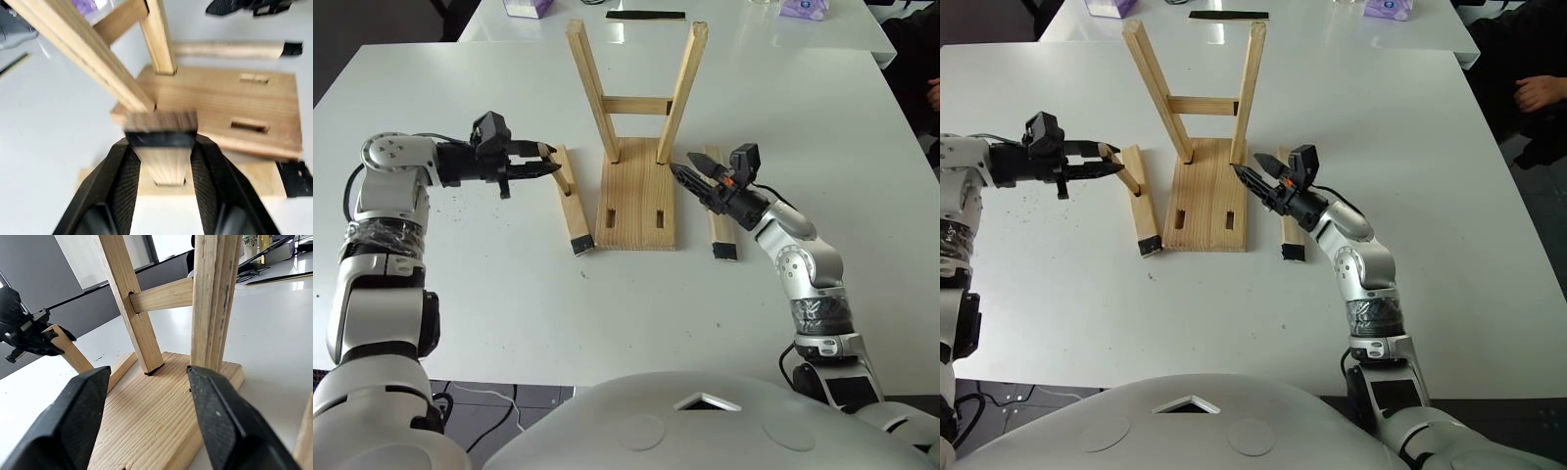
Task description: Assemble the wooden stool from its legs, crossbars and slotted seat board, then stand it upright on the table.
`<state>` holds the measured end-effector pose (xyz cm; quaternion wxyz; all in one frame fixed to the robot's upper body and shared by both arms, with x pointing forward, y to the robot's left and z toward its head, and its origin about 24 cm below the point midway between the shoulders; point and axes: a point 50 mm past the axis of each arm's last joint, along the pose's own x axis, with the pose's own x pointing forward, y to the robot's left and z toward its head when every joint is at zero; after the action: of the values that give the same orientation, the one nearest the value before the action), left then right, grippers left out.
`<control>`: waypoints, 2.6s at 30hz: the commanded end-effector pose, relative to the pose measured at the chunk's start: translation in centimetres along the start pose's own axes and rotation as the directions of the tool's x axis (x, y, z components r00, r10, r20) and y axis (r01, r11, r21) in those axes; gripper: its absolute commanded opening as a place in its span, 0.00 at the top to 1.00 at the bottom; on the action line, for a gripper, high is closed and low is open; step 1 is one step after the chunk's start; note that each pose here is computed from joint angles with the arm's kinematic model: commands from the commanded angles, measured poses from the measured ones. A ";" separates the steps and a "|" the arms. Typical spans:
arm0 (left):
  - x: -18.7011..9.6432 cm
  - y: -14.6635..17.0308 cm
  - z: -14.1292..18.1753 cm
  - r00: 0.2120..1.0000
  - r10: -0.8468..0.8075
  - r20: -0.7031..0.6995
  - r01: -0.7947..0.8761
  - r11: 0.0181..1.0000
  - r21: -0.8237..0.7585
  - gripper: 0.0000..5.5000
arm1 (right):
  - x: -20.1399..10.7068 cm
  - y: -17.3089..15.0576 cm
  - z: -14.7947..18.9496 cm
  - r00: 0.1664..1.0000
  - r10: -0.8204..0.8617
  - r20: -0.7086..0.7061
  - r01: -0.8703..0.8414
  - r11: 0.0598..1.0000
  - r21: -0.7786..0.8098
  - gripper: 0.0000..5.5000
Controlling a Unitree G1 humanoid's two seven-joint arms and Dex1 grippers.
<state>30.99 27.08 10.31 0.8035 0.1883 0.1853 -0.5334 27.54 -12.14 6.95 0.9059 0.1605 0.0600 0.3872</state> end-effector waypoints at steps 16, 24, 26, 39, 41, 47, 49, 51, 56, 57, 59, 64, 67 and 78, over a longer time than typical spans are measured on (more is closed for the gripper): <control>-7.4 -4.4 -3.4 0.899 0.432 -0.077 -0.439 0.887 -0.143 0.55 | -2.3 -0.3 -1.7 0.987 -0.159 0.011 0.159 0.987 0.029 0.48; -1.6 -5.4 8.0 0.177 0.939 0.294 -0.659 0.335 -0.674 0.55 | -3.8 -3.7 -0.3 0.868 -0.495 0.038 0.492 0.867 0.074 0.48; -0.6 -6.2 10.8 0.147 0.925 0.349 -0.652 0.356 -0.669 0.55 | -3.3 -4.3 -0.4 0.848 -0.530 -0.014 0.530 0.846 0.051 0.48; 2.3 -6.3 11.0 0.133 0.979 0.152 -0.637 0.202 -0.744 0.55 | -0.7 -5.2 -0.4 0.807 -0.590 0.000 0.589 0.806 -0.050 0.48; 2.9 -5.8 9.8 0.163 0.982 0.093 -0.654 0.178 -0.735 0.55 | -0.8 -5.2 -0.9 0.803 -0.596 -0.005 0.595 0.802 -0.046 0.48; 6.4 -4.2 5.6 0.350 0.937 -0.013 -0.646 0.232 -0.727 0.55 | -0.3 -4.9 -1.5 0.808 -0.589 -0.011 0.588 0.808 -0.038 0.48; 6.8 -3.8 4.2 0.353 0.935 -0.039 -0.661 0.219 -0.718 0.55 | 0.0 -4.7 -1.7 0.813 -0.583 -0.013 0.582 0.812 -0.037 0.48; 6.7 -4.2 4.3 0.346 0.938 -0.017 -0.645 0.225 -0.730 0.55 | 0.2 -4.7 -1.6 0.815 -0.579 -0.008 0.579 0.815 -0.034 0.48; 4.4 -4.9 7.6 0.211 0.971 0.116 -0.661 0.229 -0.715 0.55 | -0.3 -5.2 -1.6 0.795 -0.607 0.001 0.607 0.795 -0.018 0.48; 3.7 -4.9 8.3 0.169 0.977 0.134 -0.669 0.213 -0.712 0.55 | -0.4 -5.3 -1.6 0.791 -0.611 0.002 0.611 0.791 -0.017 0.48; 2.0 -4.8 9.8 0.059 0.984 0.166 -0.699 0.159 -0.697 0.55 | -0.5 -5.3 -1.8 0.785 -0.620 0.002 0.620 0.785 -0.016 0.48; -1.0 -5.5 9.9 -0.140 0.988 0.060 -0.749 -0.066 -0.659 0.55 | -0.4 -5.1 -2.4 0.787 -0.617 -0.008 0.616 0.787 -0.024 0.48; -0.8 -6.8 7.4 -0.096 0.988 -0.124 -0.779 -0.152 -0.608 0.55 | -0.6 -5.1 -2.7 0.788 -0.615 -0.022 0.614 0.788 -0.041 0.48; 3.7 -13.2 2.4 0.469 0.775 -0.423 -0.742 0.085 -0.665 0.52 | -2.1 -5.8 -4.0 0.770 -0.635 -0.064 0.629 0.772 -0.089 0.48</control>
<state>19.96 20.00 8.39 0.9443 -0.1187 0.2542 0.1723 29.41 -16.13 1.68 0.9842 0.0901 0.1341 0.0729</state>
